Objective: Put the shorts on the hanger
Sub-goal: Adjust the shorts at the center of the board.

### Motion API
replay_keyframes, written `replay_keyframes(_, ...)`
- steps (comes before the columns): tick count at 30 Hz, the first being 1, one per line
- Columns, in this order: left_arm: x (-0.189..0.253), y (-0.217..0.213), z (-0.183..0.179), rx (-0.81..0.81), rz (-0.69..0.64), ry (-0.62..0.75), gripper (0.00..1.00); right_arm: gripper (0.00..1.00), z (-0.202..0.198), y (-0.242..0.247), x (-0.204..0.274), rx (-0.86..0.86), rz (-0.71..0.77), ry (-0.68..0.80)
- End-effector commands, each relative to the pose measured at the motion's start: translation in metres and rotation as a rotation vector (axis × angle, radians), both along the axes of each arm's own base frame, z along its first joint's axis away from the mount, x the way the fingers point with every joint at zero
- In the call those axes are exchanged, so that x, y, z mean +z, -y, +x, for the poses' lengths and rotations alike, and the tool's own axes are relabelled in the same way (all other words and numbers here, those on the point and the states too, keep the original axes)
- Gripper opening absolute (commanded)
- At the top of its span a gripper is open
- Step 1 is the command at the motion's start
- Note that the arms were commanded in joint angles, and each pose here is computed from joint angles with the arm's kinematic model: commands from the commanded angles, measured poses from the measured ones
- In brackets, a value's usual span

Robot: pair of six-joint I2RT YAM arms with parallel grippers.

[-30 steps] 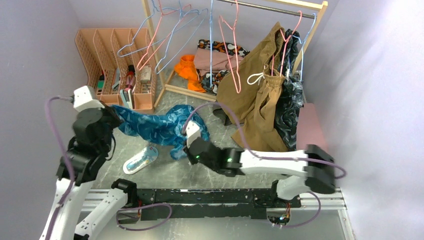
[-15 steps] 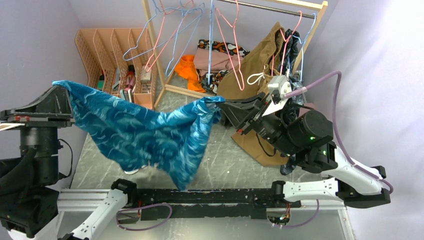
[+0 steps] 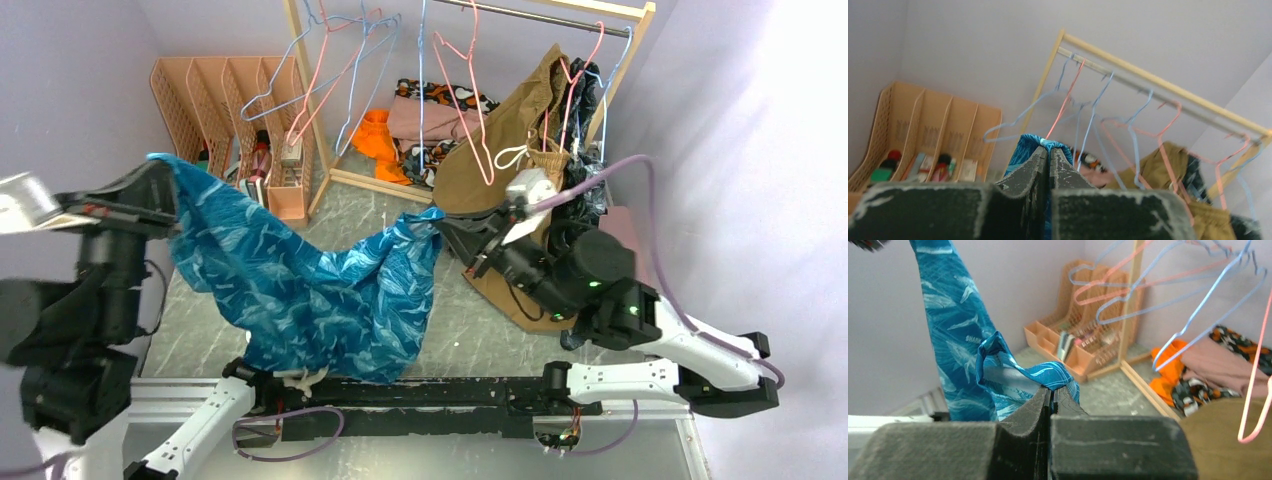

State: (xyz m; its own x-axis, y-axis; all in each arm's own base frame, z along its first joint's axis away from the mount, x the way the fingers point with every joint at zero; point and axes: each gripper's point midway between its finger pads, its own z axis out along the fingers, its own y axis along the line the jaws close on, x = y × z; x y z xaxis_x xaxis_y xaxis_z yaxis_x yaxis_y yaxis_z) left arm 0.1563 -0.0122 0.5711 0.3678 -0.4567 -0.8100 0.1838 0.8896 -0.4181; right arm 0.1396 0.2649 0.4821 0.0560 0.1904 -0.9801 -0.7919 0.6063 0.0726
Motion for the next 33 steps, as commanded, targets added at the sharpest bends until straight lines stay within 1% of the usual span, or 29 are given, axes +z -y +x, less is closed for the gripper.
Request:
replay_keyframes(1,-0.079,0.029,0.064,-0.044,0.109,-0.252,0.07,0.0,0.026,-0.016,-0.056,-0.139,-0.144,-0.044)
replay_keyframes(4,-0.126,0.041,0.092,-0.061,0.123,-0.372,0.07,0.0,0.038,-0.022,-0.092,-0.205,-0.222,-0.084)
replay_keyframes(9,-0.181,0.058,0.119,-0.109,0.105,-0.456,0.07,0.0,0.054,-0.019,-0.16,-0.269,-0.322,-0.186)
replay_keyframes(13,-0.217,0.047,0.134,-0.019,0.093,-0.532,0.07,0.0,0.068,-0.012,-0.22,-0.273,-0.355,-0.313)
replay_keyframes(18,-0.283,0.035,0.145,0.074,0.106,-0.679,0.07,0.0,0.074,-0.007,-0.281,-0.33,-0.394,-0.423)
replay_keyframes(23,-0.345,0.024,0.14,0.155,0.104,-0.868,0.07,0.0,0.075,-0.006,-0.341,-0.374,-0.501,-0.551)
replay_keyframes(24,-0.353,0.022,0.137,0.169,0.097,-0.892,0.1,0.0,0.074,-0.005,-0.347,-0.379,-0.516,-0.564)
replay_keyframes(25,-0.361,0.02,0.134,0.183,0.097,-0.911,0.16,0.04,0.073,-0.004,-0.352,-0.381,-0.528,-0.574)
replay_keyframes(26,-0.367,0.016,0.131,0.203,0.091,-0.925,0.36,0.13,0.072,-0.004,-0.355,-0.378,-0.536,-0.579)
replay_keyframes(27,-0.371,0.013,0.128,0.22,0.089,-0.932,0.54,0.23,0.07,-0.005,-0.356,-0.364,-0.542,-0.581)
replay_keyframes(28,-0.374,0.009,0.126,0.237,0.093,-0.938,0.69,0.4,0.068,-0.006,-0.356,-0.344,-0.552,-0.58)
replay_keyframes(29,-0.377,0.007,0.124,0.245,0.098,-0.944,0.8,0.48,0.067,-0.008,-0.355,-0.33,-0.56,-0.579)
replay_keyframes(31,-0.376,0.004,0.122,0.258,0.107,-0.951,0.97,0.58,0.065,-0.008,-0.349,-0.309,-0.574,-0.572)
replay_keyframes(32,-0.373,0.003,0.121,0.261,0.111,-0.951,1.0,0.61,0.063,-0.01,-0.343,-0.291,-0.576,-0.563)
replay_keyframes(33,-0.369,0.003,0.12,0.261,0.113,-0.948,1.0,0.64,0.06,-0.011,-0.337,-0.267,-0.576,-0.551)
